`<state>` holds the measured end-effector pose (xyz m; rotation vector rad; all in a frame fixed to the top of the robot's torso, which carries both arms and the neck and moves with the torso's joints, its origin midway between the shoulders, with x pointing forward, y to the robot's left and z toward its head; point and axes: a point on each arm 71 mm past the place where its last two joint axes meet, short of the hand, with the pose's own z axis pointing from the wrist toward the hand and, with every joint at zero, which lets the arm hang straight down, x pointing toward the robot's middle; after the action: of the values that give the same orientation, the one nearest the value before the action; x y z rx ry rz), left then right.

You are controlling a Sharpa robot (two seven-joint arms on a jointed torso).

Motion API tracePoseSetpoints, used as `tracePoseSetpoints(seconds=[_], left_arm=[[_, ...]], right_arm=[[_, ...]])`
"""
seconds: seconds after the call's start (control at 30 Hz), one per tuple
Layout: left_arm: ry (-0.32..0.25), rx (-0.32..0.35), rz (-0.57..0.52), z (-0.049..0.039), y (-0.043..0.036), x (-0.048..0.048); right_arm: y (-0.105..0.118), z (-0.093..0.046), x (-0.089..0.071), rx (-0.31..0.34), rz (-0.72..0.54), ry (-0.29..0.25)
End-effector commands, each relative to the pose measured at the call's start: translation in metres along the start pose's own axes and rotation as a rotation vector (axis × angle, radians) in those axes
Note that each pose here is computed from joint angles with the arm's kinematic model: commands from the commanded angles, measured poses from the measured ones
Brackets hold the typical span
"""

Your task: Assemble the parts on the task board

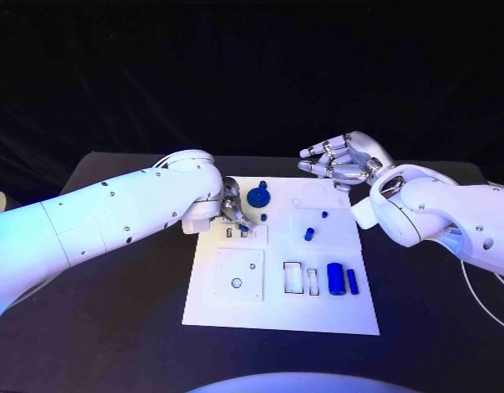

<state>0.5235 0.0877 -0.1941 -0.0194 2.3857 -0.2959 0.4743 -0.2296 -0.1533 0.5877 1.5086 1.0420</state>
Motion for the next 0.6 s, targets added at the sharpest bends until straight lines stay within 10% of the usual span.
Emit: tracePoseSetpoints(seconds=[0.03, 0.6], left_arm=[[0.02, -0.089, 0.046, 0.001, 0.0046, 0.0], [0.03, -0.092, 0.06, 0.0043, 0.0009, 0.0022]], right_arm=[[0.0008, 0.0001, 0.0022, -0.009, -0.006, 0.016], [0.0017, 0.0005, 0.0036, -0.013, -0.005, 0.019]])
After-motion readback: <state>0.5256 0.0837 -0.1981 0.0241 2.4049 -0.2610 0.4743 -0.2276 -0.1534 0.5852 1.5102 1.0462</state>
